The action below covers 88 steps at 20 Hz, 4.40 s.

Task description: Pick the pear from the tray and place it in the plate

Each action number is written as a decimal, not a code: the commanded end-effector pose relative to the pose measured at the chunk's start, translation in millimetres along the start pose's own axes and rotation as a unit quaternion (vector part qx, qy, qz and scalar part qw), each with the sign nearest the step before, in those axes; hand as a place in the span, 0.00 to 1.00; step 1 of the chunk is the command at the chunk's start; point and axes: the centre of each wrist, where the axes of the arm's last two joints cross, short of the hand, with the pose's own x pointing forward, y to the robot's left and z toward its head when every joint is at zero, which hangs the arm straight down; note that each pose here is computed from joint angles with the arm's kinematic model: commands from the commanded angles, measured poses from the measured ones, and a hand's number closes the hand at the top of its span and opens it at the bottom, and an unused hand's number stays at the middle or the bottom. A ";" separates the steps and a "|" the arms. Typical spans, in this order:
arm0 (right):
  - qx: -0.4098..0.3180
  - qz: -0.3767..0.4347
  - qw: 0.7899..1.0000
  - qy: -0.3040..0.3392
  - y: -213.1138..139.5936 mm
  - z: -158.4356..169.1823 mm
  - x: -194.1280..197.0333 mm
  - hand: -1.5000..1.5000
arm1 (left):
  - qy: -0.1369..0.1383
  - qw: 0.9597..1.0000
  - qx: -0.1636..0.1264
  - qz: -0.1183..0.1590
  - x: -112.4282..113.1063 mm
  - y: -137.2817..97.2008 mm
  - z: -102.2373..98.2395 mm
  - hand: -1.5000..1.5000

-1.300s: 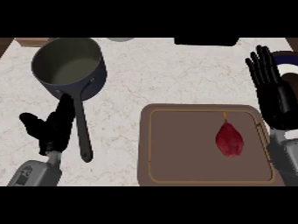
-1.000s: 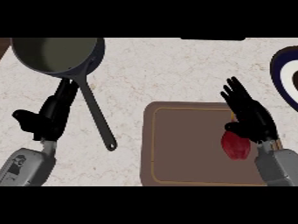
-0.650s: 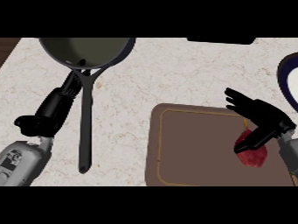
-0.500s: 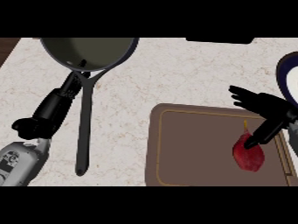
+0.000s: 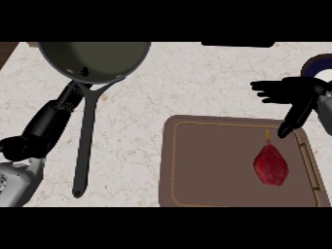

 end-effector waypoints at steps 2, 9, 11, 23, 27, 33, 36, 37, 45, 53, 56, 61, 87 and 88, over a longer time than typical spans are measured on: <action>0.093 0.000 0.994 0.053 -15.4 -1.3 11.6 0.00 | 0.004 1.000 0.007 -0.001 3.7 0.5 10.3 0.50; 0.126 0.031 0.985 0.118 -35.7 11.5 21.2 0.00 | -0.002 1.000 0.000 -0.006 6.1 0.8 10.4 0.50; 0.121 0.025 0.984 0.126 -38.1 9.4 39.0 0.00 | 0.001 1.000 -0.002 0.006 5.0 -4.1 8.7 0.50; 0.154 -0.014 0.979 0.133 -45.5 10.5 0.2 0.00 | -0.012 1.000 -0.007 -0.002 4.5 6.7 3.7 0.50; 0.175 0.008 0.975 0.138 -35.1 -4.3 1.6 0.00 | -0.002 1.000 0.006 0.000 6.7 -0.9 6.3 0.50; 0.215 0.016 0.967 0.133 -12.4 -31.9 -15.7 0.00 | -0.009 1.000 0.007 -0.006 14.9 16.4 4.1 0.50; 0.225 0.037 0.963 0.146 -6.8 -39.9 -5.4 0.00 | -0.001 1.000 0.006 -0.003 0.3 3.6 8.4 0.50; 0.232 0.038 0.961 0.146 2.5 -46.2 -21.5 0.00 | 0.002 1.000 0.001 0.003 0.5 7.1 6.4 0.50; 0.272 0.054 0.949 0.150 32.0 -77.9 -15.0 0.00 | 0.003 1.000 0.018 -0.005 3.7 10.9 4.8 0.50; 0.296 0.074 0.940 0.149 50.6 -90.8 -16.6 0.00 | 0.008 1.000 0.020 -0.003 -4.0 -0.1 19.3 0.50; 0.283 0.068 0.944 0.154 49.0 -86.4 -26.0 0.00 | 0.007 1.000 0.014 -0.004 -3.2 9.2 16.5 0.50; 0.297 0.098 0.946 0.089 60.5 -84.2 -18.6 1.00 | 0.005 1.000 0.017 -0.004 11.6 8.3 11.3 0.50; -0.382 0.400 0.814 -0.176 109.4 121.6 75.5 1.00 | 0.054 0.995 0.080 -0.012 -12.3 38.0 53.6 0.50; -0.391 0.399 0.809 -0.184 117.1 130.8 71.4 1.00 | 0.052 0.996 0.076 -0.010 -13.1 31.7 53.5 0.50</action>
